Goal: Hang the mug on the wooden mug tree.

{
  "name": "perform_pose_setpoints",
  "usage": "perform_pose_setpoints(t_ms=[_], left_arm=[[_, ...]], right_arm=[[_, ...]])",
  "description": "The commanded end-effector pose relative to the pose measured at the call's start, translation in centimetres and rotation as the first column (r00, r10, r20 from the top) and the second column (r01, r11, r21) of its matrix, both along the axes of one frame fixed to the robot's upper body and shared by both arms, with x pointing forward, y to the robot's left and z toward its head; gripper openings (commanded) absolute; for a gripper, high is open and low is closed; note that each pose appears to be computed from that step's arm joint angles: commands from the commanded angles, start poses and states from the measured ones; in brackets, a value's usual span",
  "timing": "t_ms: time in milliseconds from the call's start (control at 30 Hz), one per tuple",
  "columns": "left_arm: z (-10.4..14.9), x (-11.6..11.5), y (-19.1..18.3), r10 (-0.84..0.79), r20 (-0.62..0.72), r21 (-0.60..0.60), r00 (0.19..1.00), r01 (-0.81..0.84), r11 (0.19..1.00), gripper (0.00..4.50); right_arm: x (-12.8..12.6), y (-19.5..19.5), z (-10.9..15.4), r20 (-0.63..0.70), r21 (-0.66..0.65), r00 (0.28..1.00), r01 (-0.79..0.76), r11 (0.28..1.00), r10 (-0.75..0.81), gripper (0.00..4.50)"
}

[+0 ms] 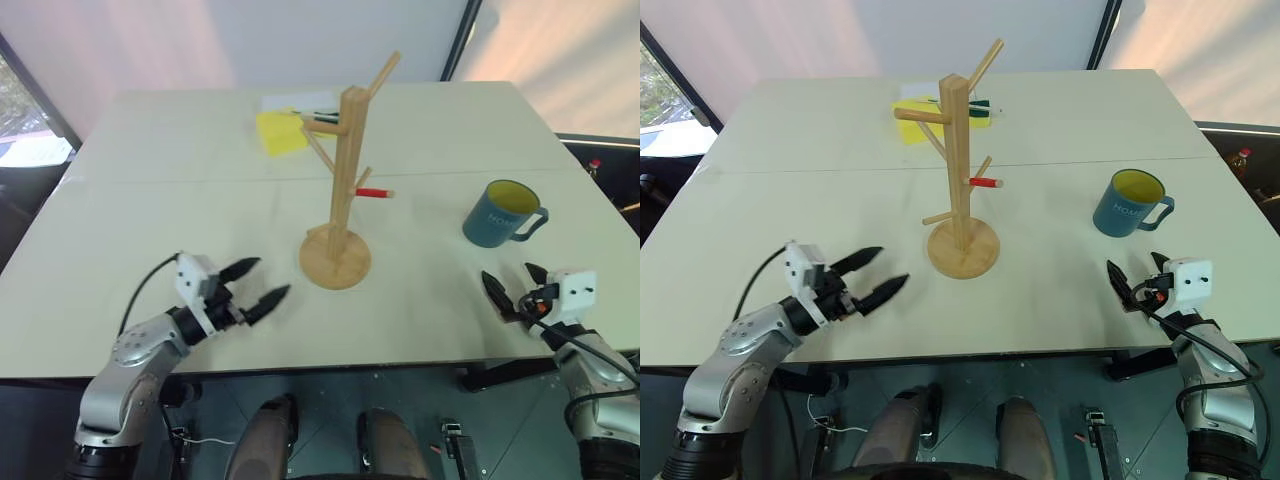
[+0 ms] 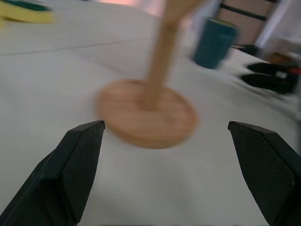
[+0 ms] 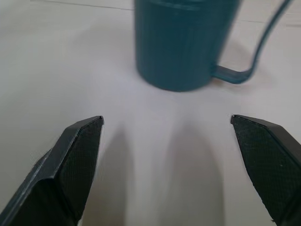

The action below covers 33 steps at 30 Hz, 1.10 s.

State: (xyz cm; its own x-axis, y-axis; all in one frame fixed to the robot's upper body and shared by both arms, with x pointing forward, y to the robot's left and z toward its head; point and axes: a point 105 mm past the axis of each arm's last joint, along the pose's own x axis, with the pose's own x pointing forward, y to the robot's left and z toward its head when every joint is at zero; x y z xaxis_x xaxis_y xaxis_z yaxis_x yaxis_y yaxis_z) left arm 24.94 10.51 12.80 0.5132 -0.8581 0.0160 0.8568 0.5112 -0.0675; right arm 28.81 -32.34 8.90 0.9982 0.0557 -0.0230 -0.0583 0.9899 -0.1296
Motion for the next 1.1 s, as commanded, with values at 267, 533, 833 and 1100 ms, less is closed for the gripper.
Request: perform_pose_setpoints(t_ms=[267, 533, 833, 1100], left_arm=[[3.5, -0.5, -4.7, -0.229, 0.152, 0.06, 0.961, 0.222, 0.973, 4.5], [3.9, -0.2, -4.6, -0.219, 0.17, 0.059, 0.961, 0.212, 0.976, 4.5], [4.0, -0.2, -4.4, -0.209, 0.179, 0.06, 0.961, 0.201, 0.978, 4.5], [4.0, 0.0, -4.2, -0.21, 0.183, 0.065, 0.961, 0.201, 0.977, 4.5]], right_arm=[[2.7, -3.3, 3.3, 0.107, -0.041, 0.967, 0.235, 0.971, -0.23, 4.48], [4.7, -4.6, 4.3, 0.116, -0.026, 0.943, 0.316, 0.948, -0.312, 4.48], [6.1, -4.9, 4.2, 0.098, -0.01, 0.947, 0.307, 0.952, -0.305, 4.48], [7.4, -4.7, 4.0, 0.078, 0.015, 0.959, 0.271, 0.962, -0.271, 4.48]])
